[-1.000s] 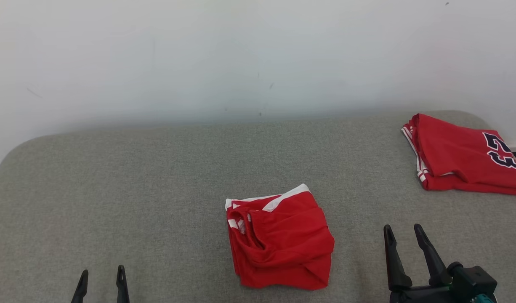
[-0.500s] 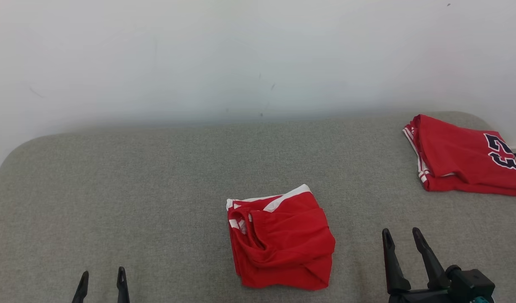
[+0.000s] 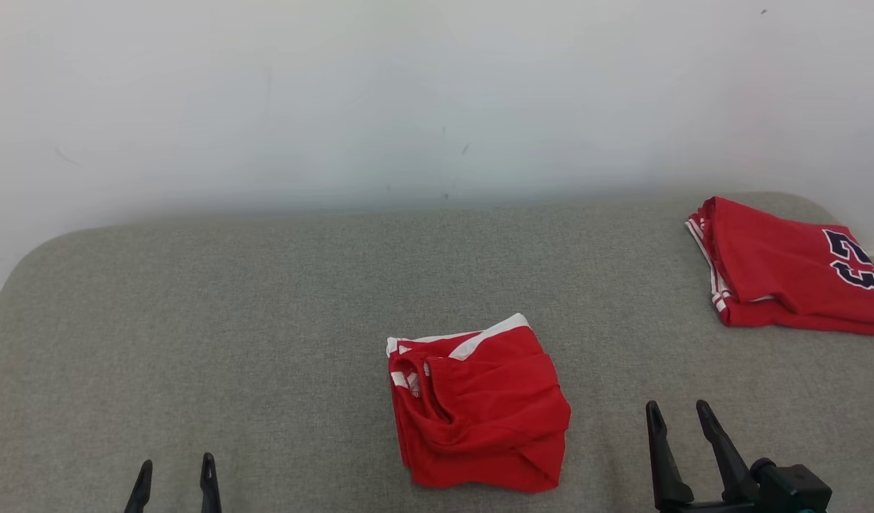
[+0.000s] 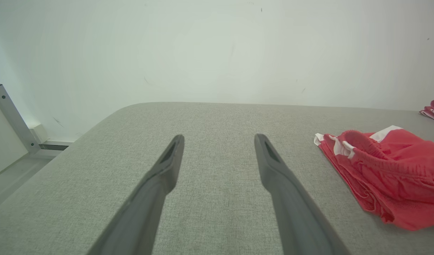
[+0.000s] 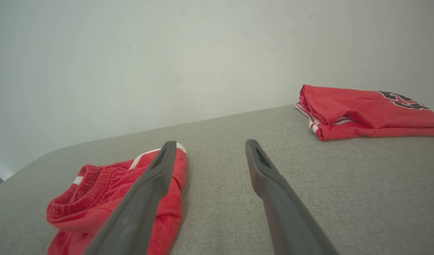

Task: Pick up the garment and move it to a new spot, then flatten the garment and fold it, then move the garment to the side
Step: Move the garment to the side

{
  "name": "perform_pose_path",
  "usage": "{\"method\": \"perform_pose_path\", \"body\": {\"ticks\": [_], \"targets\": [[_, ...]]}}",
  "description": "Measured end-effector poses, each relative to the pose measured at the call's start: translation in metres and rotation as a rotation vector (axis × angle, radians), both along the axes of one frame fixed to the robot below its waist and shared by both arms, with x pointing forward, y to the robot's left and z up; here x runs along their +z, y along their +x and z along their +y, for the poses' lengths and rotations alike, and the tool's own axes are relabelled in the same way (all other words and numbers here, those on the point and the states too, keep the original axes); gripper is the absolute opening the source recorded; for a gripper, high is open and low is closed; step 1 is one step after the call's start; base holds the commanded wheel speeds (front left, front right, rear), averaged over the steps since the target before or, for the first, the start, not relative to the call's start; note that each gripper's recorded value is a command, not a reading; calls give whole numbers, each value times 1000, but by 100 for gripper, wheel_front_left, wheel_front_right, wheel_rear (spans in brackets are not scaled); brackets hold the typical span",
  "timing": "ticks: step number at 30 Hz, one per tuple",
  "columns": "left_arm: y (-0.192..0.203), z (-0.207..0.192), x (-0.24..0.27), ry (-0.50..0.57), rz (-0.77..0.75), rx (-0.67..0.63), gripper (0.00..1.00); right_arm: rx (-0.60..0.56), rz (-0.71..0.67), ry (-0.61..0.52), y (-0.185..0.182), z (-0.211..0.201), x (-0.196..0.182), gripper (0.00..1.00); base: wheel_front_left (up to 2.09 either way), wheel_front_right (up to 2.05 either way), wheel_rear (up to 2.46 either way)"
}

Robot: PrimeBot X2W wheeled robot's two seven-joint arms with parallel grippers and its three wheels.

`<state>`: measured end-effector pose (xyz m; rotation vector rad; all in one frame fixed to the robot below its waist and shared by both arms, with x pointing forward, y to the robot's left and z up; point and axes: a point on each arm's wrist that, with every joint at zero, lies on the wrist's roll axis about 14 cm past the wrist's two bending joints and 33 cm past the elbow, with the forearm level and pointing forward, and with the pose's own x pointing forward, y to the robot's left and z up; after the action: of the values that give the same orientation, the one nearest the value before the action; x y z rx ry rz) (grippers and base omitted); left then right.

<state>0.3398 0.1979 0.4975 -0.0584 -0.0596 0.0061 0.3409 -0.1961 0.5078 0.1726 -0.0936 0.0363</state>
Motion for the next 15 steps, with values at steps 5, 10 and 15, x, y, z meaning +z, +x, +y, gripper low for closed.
{"method": "perform_pose_path", "body": {"ticks": [5,10,15], "targets": [[-2,-1,0,-1,1,-1,100,29,11,-11,7,7,-2,100,0,0,0],[-7,2,-1,-7,2,11,100,85,25,-46,30,19,-1,100,0,0,0],[-10,3,-5,-15,14,19,100,124,78,-69,56,29,-2,100,0,0,0]]}}
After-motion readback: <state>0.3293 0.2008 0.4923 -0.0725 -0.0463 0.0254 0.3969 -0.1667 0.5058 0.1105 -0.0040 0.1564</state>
